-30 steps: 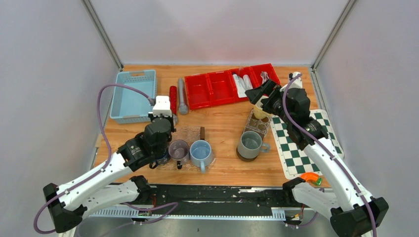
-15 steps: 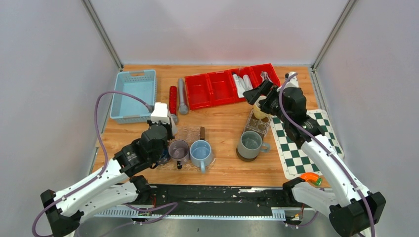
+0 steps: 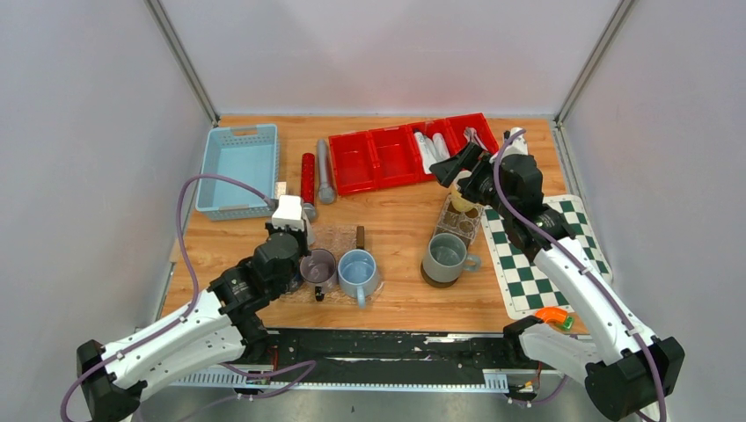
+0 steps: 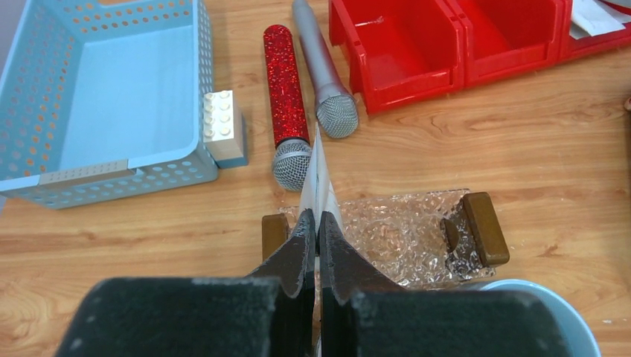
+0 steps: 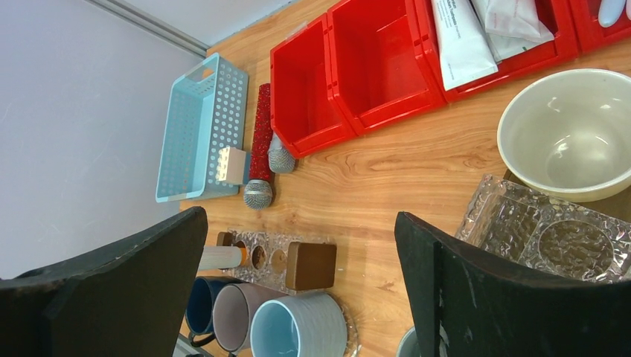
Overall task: Prepare toiletry sets of a toothbrush and toothpaste on the tray
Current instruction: Place the toothpaste in the toothpaste holder, then pick up the toothpaste from the storage box.
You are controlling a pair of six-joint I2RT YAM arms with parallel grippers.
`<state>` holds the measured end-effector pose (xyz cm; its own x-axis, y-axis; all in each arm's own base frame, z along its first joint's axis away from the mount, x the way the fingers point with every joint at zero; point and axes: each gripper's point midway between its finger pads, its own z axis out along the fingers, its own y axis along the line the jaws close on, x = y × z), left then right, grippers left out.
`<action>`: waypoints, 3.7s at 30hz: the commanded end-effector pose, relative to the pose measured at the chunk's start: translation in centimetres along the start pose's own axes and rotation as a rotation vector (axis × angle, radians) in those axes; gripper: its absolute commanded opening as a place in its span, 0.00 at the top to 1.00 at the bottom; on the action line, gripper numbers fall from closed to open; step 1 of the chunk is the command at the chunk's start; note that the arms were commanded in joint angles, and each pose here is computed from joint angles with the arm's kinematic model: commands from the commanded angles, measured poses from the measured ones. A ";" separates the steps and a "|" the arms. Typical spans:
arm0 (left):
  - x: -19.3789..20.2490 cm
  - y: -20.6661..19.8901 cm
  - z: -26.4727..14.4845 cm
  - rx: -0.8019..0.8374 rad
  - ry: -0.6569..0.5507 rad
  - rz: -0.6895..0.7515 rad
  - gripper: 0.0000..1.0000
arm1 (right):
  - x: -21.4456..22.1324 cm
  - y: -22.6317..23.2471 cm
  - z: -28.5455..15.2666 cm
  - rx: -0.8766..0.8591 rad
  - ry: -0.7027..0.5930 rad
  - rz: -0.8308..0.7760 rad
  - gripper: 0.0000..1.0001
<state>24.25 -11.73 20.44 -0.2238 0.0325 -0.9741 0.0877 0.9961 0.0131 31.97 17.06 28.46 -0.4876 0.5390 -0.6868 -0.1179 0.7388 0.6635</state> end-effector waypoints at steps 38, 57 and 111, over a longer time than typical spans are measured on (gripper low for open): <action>4.0 0.0 1.0 -0.012 -0.018 -0.092 0.82 | 0.6 -0.3 1.5 -0.036 0.028 -0.015 0.00; -1.5 1.7 -0.5 -0.064 -0.100 -0.132 0.16 | -1.3 -0.8 2.2 -0.003 -0.001 -0.084 0.00; -6.8 8.6 4.6 -0.102 0.090 0.006 0.06 | -1.6 -16.0 23.2 0.328 0.314 -0.971 0.47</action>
<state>30.61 -4.03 24.36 -0.3850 0.0355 -0.9222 -0.0039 0.9992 0.0401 53.23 13.16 12.43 -0.5757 -0.3541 -0.7370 -0.3274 0.9258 -0.1891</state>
